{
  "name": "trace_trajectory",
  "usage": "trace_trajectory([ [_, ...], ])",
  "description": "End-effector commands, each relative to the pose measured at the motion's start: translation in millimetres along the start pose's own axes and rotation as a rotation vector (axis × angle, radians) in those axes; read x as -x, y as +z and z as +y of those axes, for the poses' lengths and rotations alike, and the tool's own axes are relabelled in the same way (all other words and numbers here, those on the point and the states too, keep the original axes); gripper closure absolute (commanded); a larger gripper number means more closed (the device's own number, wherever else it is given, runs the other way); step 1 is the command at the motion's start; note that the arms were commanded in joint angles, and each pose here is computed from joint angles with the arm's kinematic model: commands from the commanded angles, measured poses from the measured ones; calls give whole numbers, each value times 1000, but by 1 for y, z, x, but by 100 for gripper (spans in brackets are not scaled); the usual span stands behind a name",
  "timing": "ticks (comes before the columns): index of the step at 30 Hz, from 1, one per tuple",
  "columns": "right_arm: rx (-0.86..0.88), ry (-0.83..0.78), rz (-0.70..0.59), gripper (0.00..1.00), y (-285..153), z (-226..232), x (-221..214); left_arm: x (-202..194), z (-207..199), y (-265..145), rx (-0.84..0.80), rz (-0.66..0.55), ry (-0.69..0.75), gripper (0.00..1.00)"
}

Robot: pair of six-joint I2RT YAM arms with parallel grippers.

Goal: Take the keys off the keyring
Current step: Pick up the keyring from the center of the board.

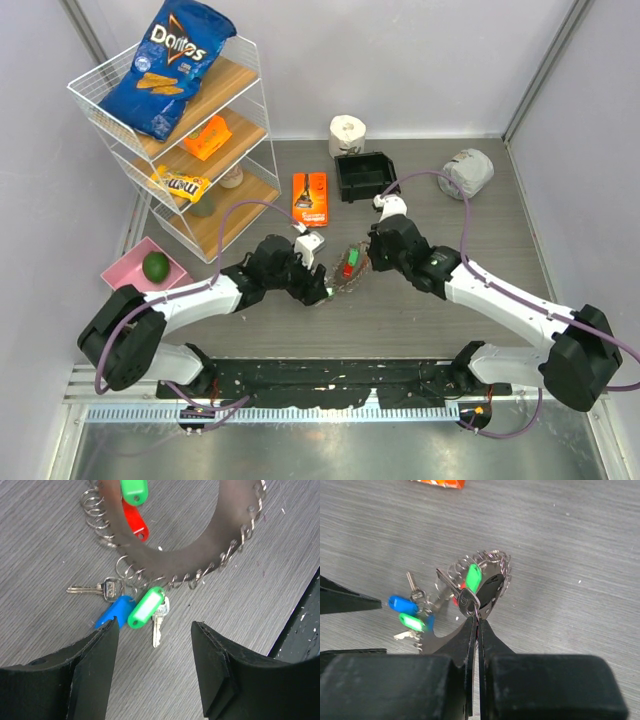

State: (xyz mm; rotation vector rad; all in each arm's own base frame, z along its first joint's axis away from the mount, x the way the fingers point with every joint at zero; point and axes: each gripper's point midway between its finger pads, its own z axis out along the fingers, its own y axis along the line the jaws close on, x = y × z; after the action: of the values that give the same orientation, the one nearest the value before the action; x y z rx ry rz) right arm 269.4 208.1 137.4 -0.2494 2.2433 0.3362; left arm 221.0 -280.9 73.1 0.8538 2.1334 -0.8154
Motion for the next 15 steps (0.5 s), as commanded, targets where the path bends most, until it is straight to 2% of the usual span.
trace_trajectory([
  [1,28,15,-126,95,-11,13,53,16,-3,-1,-4,-30,30,35],
  [9,55,26,-154,95,-19,26,82,21,-12,-4,-50,-51,31,33],
  [15,78,41,-206,95,-39,33,111,38,-18,-28,-51,-219,85,28],
])
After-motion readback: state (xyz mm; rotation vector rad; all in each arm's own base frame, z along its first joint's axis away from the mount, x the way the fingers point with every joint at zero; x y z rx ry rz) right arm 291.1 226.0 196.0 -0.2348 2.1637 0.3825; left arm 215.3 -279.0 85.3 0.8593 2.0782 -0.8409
